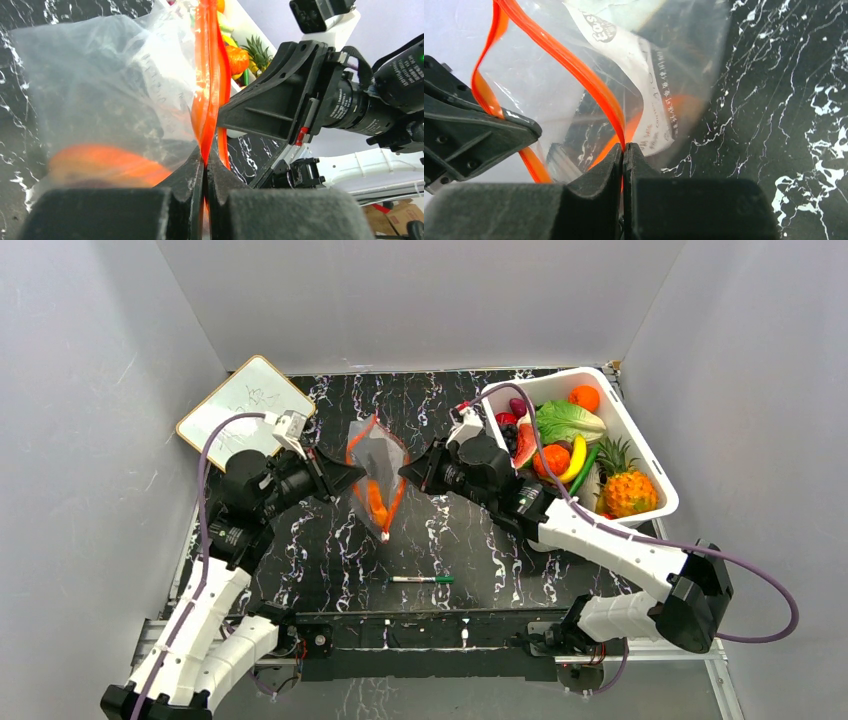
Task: Place the food in the zip-top bag and seal the zipper
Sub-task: Adjust the zipper food storage bag at the center of the board.
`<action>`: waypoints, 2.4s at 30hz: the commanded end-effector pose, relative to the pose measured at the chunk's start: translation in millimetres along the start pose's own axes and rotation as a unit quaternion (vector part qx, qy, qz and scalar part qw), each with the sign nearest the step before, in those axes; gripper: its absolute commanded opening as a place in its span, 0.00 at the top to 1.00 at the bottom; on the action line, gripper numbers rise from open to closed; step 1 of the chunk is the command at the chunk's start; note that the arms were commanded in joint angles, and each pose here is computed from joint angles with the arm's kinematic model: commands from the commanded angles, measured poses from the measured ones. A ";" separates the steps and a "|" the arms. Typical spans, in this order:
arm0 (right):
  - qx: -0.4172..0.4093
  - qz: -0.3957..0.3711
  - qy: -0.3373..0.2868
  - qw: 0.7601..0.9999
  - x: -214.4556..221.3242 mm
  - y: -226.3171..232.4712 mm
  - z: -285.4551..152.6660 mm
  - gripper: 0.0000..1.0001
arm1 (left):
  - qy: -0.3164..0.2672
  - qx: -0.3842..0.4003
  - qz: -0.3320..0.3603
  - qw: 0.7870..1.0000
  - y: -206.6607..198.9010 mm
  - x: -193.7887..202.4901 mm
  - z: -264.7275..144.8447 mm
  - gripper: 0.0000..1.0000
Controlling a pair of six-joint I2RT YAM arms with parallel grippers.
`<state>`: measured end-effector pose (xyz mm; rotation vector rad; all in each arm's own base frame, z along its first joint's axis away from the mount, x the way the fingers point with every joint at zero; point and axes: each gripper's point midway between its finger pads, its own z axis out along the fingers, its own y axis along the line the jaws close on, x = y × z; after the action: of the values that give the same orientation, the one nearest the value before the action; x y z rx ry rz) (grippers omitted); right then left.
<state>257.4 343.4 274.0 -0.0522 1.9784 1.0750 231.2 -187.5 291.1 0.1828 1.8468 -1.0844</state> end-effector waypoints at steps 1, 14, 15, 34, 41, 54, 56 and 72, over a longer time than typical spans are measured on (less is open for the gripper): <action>-0.078 -0.029 -0.079 0.993 -54.9 53.0 -11.7 1.00 | -0.031 0.031 0.059 0.997 -34.6 -42.6 -10.0 1.00; -0.011 -0.040 -0.061 0.997 -43.4 20.2 -8.1 1.00 | -0.003 0.063 0.016 0.998 -47.8 -35.8 -8.9 1.00; -0.043 -0.029 -0.038 0.998 -35.1 33.1 -8.8 1.00 | 0.009 0.040 0.018 0.999 -37.4 -32.6 -5.5 1.00; -0.162 -0.031 -0.059 0.985 -75.2 106.5 -44.9 1.00 | 0.045 -0.042 0.023 0.998 3.7 -18.0 4.7 1.00; -0.177 0.001 -0.063 0.982 -72.6 107.7 -50.7 1.00 | 0.046 -0.047 0.028 0.997 8.4 -16.3 7.0 1.00; -0.121 -0.017 -0.026 0.992 -55.1 87.5 -5.4 1.00 | 0.016 0.004 0.045 0.999 -17.6 -36.7 6.7 1.00; -0.104 -0.026 -0.032 0.994 -52.5 77.2 3.2 1.00 | 0.004 0.001 0.075 0.997 -17.6 -43.9 5.4 1.00; 0.004 0.005 0.046 0.999 40.6 -18.5 59.4 1.00 | 0.072 -0.050 0.162 0.983 45.7 25.1 0.9 1.00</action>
<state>272.0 382.2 223.5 -0.1160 2.0810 1.0857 252.3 -168.2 264.7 0.4427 1.9198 -0.7587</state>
